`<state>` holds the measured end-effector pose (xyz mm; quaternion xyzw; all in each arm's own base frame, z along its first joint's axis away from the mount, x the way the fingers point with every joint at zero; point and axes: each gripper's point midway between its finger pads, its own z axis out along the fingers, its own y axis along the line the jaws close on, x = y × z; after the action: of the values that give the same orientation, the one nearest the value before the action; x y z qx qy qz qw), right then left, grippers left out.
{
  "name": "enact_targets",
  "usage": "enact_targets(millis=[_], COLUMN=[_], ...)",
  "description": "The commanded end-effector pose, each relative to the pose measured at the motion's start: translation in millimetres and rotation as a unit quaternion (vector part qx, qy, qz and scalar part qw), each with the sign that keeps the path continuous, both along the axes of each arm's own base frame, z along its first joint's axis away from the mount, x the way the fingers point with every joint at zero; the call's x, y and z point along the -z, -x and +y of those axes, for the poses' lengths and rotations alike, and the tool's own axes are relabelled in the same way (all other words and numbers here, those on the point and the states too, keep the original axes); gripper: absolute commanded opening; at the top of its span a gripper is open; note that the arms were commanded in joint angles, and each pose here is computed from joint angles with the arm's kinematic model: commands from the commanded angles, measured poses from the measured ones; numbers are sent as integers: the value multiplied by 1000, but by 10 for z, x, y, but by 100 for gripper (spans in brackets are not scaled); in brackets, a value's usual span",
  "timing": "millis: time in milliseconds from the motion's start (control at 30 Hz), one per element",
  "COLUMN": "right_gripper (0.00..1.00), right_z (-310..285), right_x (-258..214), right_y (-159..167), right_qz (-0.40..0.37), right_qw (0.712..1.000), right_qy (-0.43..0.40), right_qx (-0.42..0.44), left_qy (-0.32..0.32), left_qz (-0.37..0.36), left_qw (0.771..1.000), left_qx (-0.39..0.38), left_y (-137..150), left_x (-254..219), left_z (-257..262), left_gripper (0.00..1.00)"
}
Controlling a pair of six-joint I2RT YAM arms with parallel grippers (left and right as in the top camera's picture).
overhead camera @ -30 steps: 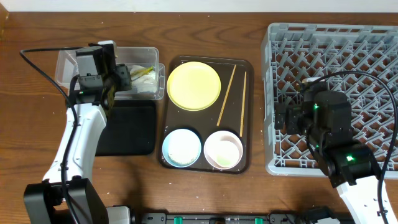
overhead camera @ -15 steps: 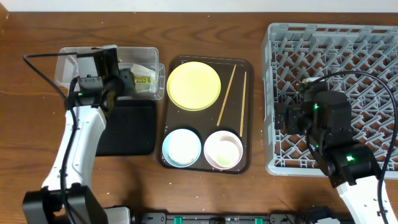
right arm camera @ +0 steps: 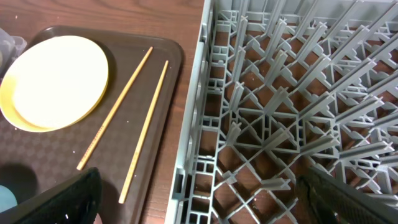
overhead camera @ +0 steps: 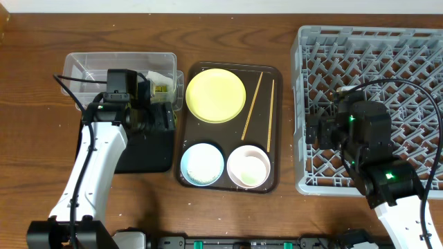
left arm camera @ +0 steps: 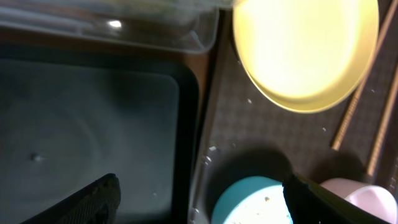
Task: Sort waste into correct bins and load items into the dishwasher rack
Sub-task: 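Carry the wrapper left and release it into the clear bin, then grasp the rim of the light-blue rice bowl with the left gripper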
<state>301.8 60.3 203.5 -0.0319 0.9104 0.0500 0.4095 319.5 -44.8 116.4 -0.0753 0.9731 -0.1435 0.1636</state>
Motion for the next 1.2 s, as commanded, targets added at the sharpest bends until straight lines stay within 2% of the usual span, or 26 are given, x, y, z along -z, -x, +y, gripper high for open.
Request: enact_targets(millis=[0,233,500,767,900,1167], right_gripper=[99,99,99,99,99,99], right_z=[-63,-63,-63,-63,-63,-63], right_x=[-102,-102,-102,-101,-102,-100], right_y=[-46,-46,-46,-45,-46,-44], right_qz=[-12,-12,-12,-12,-12,-12], right_qw=[1000,1000,1000,1000,1000,1000], right_qy=[0,0,0,0,-1,0], right_qx=[10,10,10,10,10,10], left_qy=[43,48,44,-22,-21,-4], left_qz=[-5,-1,17,49,62,123], left_qw=[999,997,989,982,984,990], left_qx=[14,53,137,181,167,70], left_y=[1,67,318,597,603,580], left_x=[-103,-106,-78,168,248,549], left_z=[-162,-412,-915,-1051,-1139,-1293], left_gripper=[86,85,82,81,77,76])
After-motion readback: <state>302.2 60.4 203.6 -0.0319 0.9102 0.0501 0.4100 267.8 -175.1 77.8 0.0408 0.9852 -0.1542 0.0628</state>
